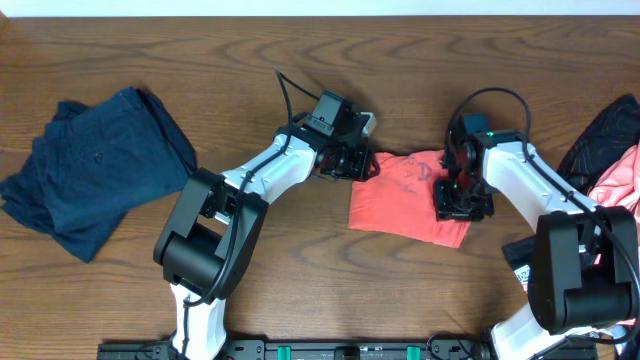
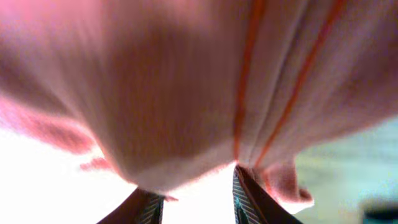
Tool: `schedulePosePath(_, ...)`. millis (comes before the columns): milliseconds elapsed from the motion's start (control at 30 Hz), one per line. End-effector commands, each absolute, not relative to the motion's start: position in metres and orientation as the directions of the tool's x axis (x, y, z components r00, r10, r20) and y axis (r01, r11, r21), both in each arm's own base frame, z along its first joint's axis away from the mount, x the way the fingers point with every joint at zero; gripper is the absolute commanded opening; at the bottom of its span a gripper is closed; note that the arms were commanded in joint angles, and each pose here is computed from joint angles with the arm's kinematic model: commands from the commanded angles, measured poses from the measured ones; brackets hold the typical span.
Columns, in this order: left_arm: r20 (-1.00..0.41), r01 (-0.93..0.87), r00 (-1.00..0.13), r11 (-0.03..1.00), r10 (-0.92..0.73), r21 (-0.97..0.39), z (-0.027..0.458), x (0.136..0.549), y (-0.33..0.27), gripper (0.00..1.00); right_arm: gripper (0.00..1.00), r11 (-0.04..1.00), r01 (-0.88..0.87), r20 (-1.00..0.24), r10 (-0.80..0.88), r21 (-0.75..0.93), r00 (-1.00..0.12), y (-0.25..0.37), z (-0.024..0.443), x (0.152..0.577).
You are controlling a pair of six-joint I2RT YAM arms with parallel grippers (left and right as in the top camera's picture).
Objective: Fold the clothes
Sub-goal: 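Grasp the folded shirt's edges with both grippers to square it, then lift the folded orange shirt with the left gripper and carry it left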
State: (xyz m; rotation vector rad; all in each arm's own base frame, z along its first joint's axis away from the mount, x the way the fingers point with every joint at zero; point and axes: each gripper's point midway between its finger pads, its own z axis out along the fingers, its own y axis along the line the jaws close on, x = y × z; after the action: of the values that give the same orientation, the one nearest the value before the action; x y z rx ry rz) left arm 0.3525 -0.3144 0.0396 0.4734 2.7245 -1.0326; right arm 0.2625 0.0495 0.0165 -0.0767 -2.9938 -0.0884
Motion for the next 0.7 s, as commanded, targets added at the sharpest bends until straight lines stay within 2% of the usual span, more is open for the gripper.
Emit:
schedulePosePath(0,-0.308,0.394,-0.917,0.682,0.252,-0.616,0.04,0.351,-0.319,0.06,0.35,0.996,0.079,0.118,0.074,0.037,-0.99,0.044,0.032,0.275)
schedulePosePath(200,-0.356,0.358,-0.917,0.768,0.181,-0.531,0.04,0.384,-0.284,0.06,0.35,0.996,0.073,0.067,0.071,0.042,-0.995,0.045,0.073,0.287)
schedulePosePath(333,-0.418,0.287,-0.907,0.807,0.055,-0.517,0.069,0.422,-0.233,0.06,0.38,0.996,0.075,-0.016,0.076,0.052,-0.997,0.043,0.104,0.295)
schedulePosePath(500,-0.528,0.159,-0.837,0.861,-0.141,-0.483,0.12,0.469,-0.139,0.06,0.41,0.993,0.092,-0.108,0.1,0.071,-0.989,0.036,0.131,0.297)
schedulePosePath(667,-0.624,-0.052,-0.712,0.91,-0.322,-0.411,0.158,0.493,-0.018,0.06,0.43,0.992,0.098,-0.137,0.108,0.077,-0.985,0.034,0.143,0.293)
